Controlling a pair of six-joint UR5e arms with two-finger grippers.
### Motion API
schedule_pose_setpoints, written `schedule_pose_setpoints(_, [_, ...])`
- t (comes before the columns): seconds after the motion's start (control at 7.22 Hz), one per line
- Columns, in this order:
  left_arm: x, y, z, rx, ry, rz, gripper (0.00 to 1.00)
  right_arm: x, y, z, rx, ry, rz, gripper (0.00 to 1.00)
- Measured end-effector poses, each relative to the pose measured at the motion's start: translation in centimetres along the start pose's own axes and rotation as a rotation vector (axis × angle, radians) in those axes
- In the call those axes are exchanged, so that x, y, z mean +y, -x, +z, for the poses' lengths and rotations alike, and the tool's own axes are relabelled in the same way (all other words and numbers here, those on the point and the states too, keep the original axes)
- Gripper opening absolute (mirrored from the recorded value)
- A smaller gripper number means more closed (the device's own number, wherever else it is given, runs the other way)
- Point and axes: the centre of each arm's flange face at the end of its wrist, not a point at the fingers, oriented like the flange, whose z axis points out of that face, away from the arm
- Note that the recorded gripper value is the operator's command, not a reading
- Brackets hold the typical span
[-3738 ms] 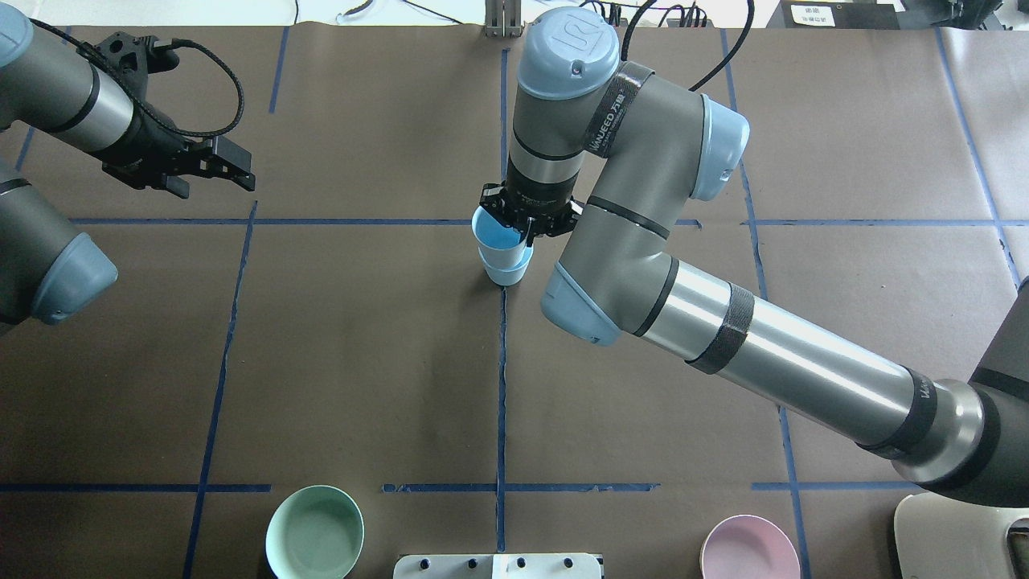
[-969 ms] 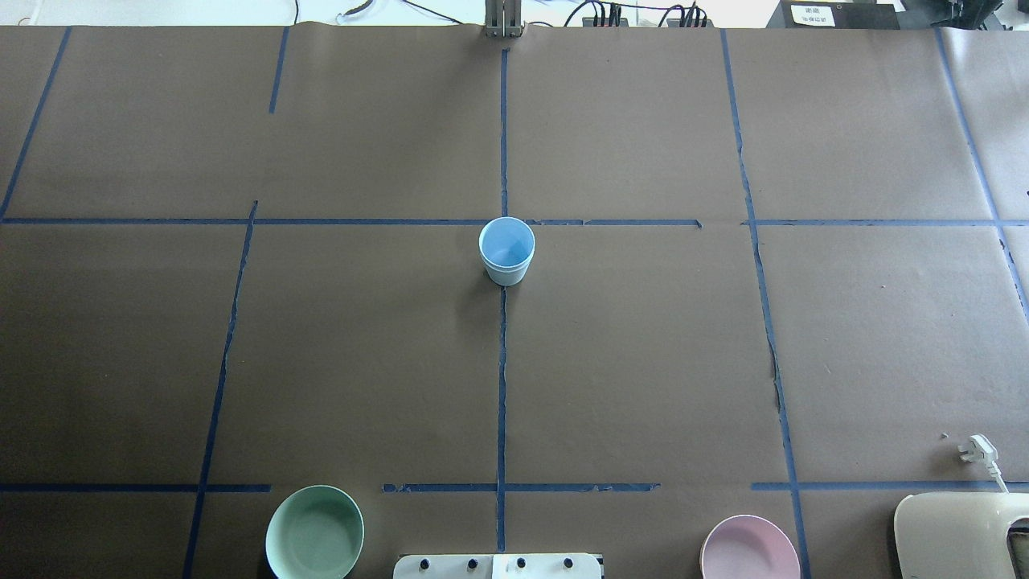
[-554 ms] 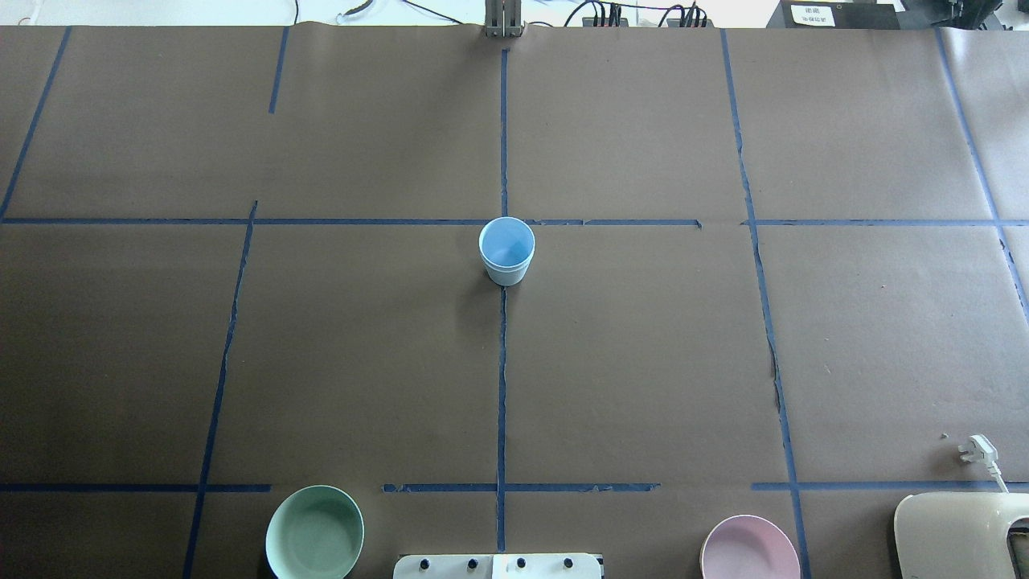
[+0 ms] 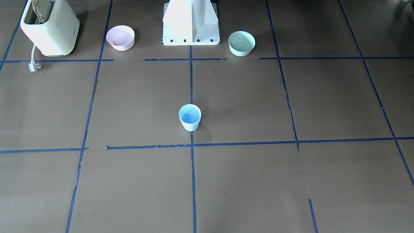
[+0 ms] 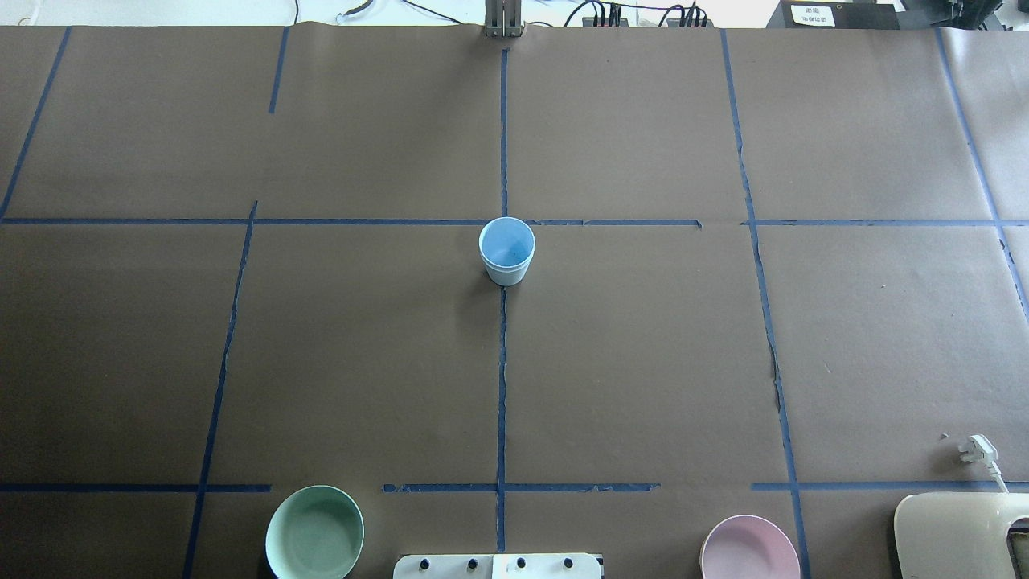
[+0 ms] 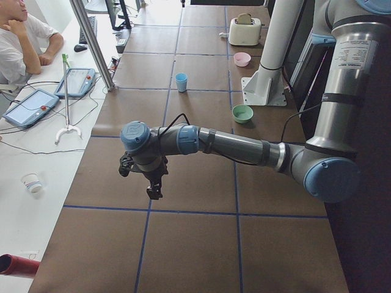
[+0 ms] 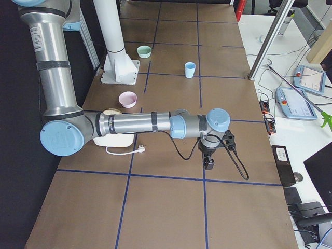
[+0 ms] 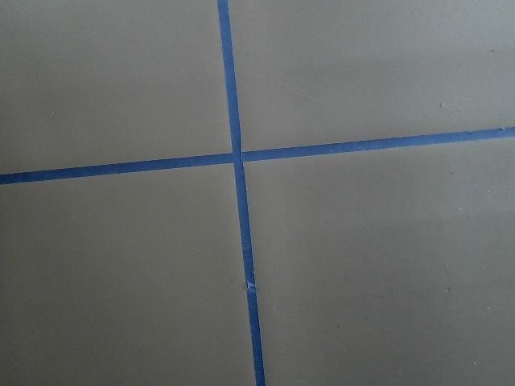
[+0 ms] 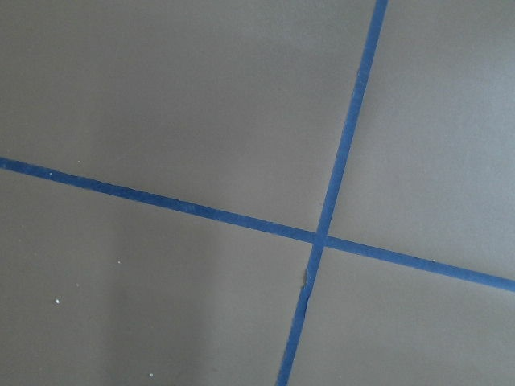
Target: Stack blue cups with both arms
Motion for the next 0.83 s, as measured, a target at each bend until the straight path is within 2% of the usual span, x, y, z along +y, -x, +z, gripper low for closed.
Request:
schedule_pose_setpoints(0.14, [0.18, 0.00, 0.06, -0.002, -0.025, 0.026, 1.00, 0.29, -0.04, -0.22, 0.028, 0.022, -0.027, 1.00])
schedule_pose_setpoints(0.28, [0.32, 0.11, 0.27, -0.004, -0.045, 0.049, 1.00, 0.61, -0.04, -0.03, 0.017, 0.030, -0.034, 1.00])
schedule_pose_setpoints(0.55, [0.50, 0.09, 0.46, -0.010, -0.073, 0.083, 1.00, 0.79, 0.39, 0.22, -0.043, 0.025, -0.028, 1.00])
schedule_pose_setpoints(0.83, [0.46, 0.05, 0.41, -0.017, -0.080, 0.092, 1.00, 0.77, 0.50, 0.31, -0.063, 0.024, -0.020, 1.00])
